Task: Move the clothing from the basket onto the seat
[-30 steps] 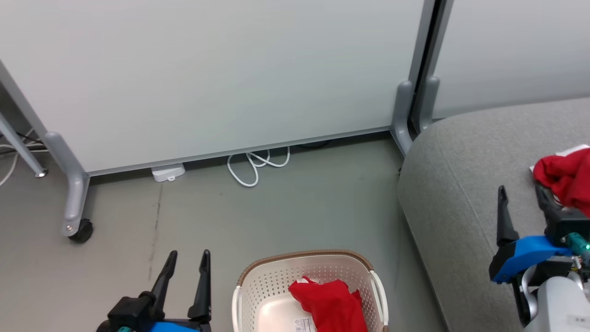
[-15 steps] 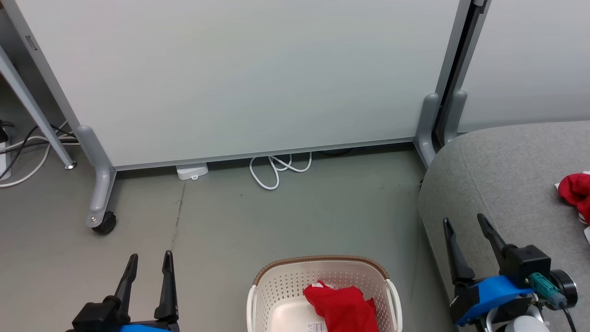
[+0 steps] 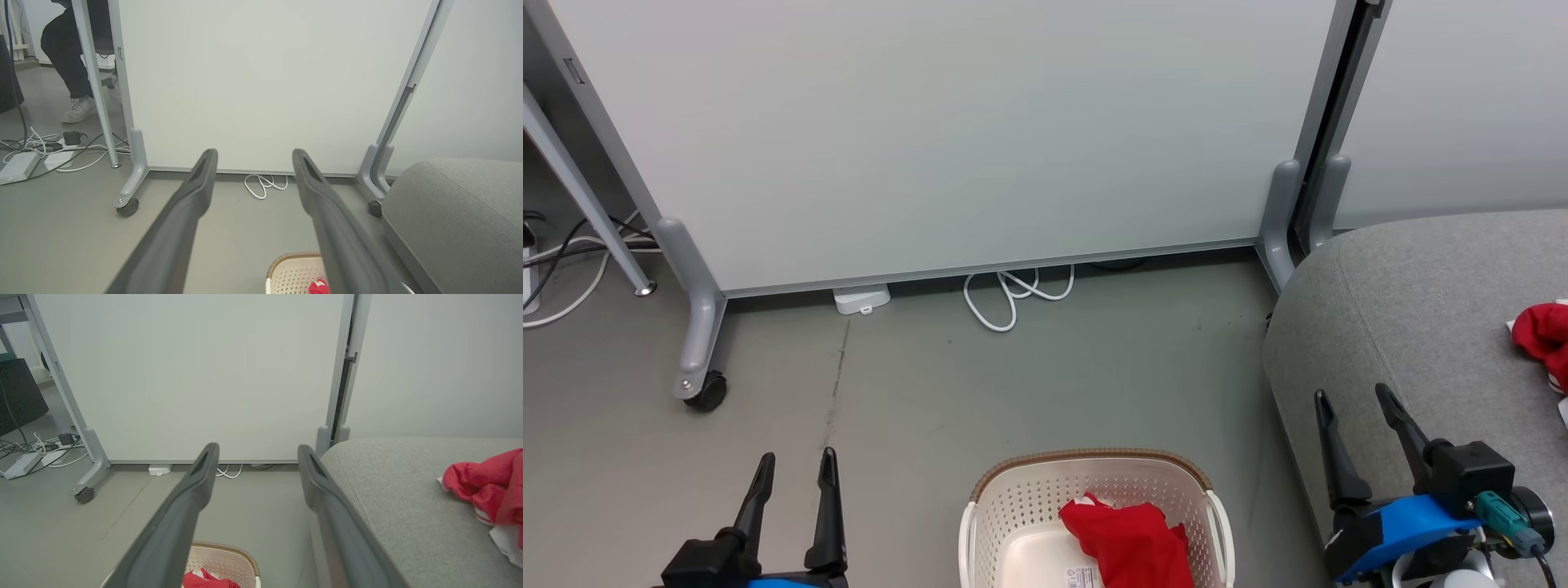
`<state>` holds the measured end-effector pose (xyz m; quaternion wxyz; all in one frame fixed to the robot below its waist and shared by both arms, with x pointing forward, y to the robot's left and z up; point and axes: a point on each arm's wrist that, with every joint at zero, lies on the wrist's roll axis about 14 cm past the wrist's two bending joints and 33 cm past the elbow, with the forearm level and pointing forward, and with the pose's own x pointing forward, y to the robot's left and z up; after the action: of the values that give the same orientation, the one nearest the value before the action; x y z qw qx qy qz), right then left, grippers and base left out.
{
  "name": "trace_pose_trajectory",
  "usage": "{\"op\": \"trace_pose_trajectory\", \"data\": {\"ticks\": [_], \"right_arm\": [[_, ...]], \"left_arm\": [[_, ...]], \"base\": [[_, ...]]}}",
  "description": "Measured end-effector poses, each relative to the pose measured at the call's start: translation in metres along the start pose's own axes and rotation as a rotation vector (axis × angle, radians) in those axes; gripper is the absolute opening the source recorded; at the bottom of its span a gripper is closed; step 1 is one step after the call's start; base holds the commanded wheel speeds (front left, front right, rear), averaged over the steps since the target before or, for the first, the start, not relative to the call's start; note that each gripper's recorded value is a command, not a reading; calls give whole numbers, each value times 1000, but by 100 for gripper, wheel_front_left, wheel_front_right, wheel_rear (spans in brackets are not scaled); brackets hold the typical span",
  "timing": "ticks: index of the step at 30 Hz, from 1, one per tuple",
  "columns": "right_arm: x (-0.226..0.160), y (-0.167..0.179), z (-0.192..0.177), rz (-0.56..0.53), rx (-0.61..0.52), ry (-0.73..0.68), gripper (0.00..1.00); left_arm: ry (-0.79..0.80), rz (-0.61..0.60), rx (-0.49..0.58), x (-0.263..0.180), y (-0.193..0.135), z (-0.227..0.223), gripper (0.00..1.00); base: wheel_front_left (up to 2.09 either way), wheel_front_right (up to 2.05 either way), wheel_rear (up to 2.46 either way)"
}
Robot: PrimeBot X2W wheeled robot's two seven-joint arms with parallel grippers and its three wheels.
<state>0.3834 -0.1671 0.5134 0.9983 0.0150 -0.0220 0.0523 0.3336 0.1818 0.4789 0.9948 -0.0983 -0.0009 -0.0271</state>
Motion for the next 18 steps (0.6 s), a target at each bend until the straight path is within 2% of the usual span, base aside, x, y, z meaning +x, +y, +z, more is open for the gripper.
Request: {"op": "trace_pose_trajectory", "data": {"ticks": [12,18], "right_arm": [[2,-4,-7,-12,5,22,100],[24,-10,-8,-20,5,13,100]], "left_arm": [[45,-30,-3,6,-10,-14,100],[82,-78,3,32,-23,-26,100]], "base": [[0,0,0],[0,0,0]]}}
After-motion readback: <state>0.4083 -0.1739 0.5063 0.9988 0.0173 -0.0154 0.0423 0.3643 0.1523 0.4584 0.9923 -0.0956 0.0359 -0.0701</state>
